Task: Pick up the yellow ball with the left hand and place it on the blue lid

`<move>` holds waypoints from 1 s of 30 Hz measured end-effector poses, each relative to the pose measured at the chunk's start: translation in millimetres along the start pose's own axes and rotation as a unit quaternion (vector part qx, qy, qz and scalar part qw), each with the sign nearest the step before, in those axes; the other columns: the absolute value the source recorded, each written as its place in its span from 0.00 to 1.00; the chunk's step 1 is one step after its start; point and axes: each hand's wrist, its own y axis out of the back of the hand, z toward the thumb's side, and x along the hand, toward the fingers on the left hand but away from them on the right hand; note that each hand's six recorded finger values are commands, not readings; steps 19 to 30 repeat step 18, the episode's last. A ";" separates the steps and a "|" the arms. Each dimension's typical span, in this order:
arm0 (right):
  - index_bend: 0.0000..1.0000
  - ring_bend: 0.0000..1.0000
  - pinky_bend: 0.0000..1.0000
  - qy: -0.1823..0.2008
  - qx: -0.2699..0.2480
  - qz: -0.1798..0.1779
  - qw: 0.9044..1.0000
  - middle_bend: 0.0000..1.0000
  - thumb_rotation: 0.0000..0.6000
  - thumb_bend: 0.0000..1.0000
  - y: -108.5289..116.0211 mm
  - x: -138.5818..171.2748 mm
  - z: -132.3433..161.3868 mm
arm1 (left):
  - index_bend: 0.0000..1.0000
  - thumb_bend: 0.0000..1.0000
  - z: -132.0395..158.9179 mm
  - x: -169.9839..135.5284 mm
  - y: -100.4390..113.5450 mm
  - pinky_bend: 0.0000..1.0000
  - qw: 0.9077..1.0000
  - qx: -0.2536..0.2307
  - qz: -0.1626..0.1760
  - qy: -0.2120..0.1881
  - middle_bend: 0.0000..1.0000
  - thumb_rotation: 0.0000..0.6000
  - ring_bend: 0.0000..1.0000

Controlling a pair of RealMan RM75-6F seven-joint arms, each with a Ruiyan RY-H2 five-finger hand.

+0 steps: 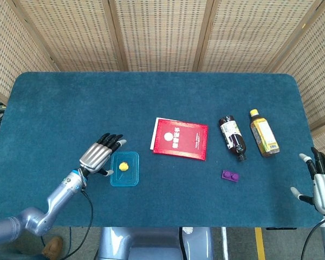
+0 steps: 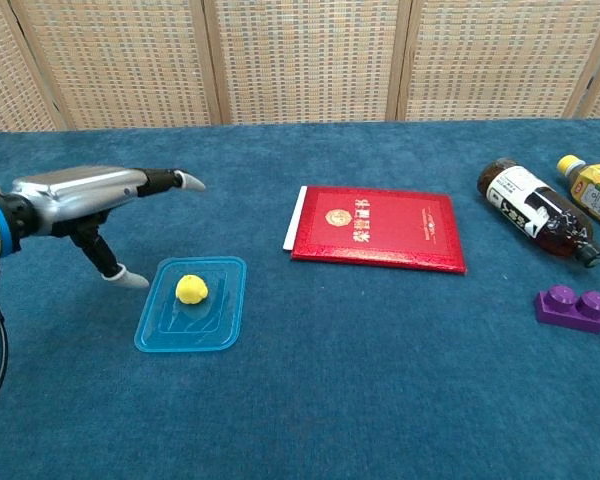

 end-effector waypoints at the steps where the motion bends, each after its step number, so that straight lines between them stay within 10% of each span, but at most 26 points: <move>1: 0.16 0.00 0.00 0.001 -0.001 -0.001 1.000 0.00 1.00 0.00 1.0 0.9 0.4 | 0.00 0.14 -5.2 -3.8 6.9 0.00 1.000 -0.004 0.010 0.005 0.00 1.00 0.00; 13: 0.16 0.00 0.00 0.008 -0.004 -0.006 1.000 0.00 1.00 0.00 6.1 4.8 2.6 | 0.00 0.05 -95.1 -139.0 84.5 0.00 0.966 -0.032 0.196 0.168 0.00 1.00 0.00; 18: 0.16 0.00 0.00 0.010 -0.004 -0.010 1.000 0.00 1.00 0.00 8.2 5.4 2.1 | 0.00 0.05 -111.0 -201.2 70.4 0.00 0.952 -0.067 0.205 0.216 0.00 1.00 0.00; 30: 0.16 0.00 0.00 0.010 -0.004 -0.010 1.000 0.00 1.00 0.00 8.2 5.4 2.1 | 0.00 0.05 -111.0 -201.2 70.4 0.00 0.952 -0.067 0.205 0.216 0.00 1.00 0.00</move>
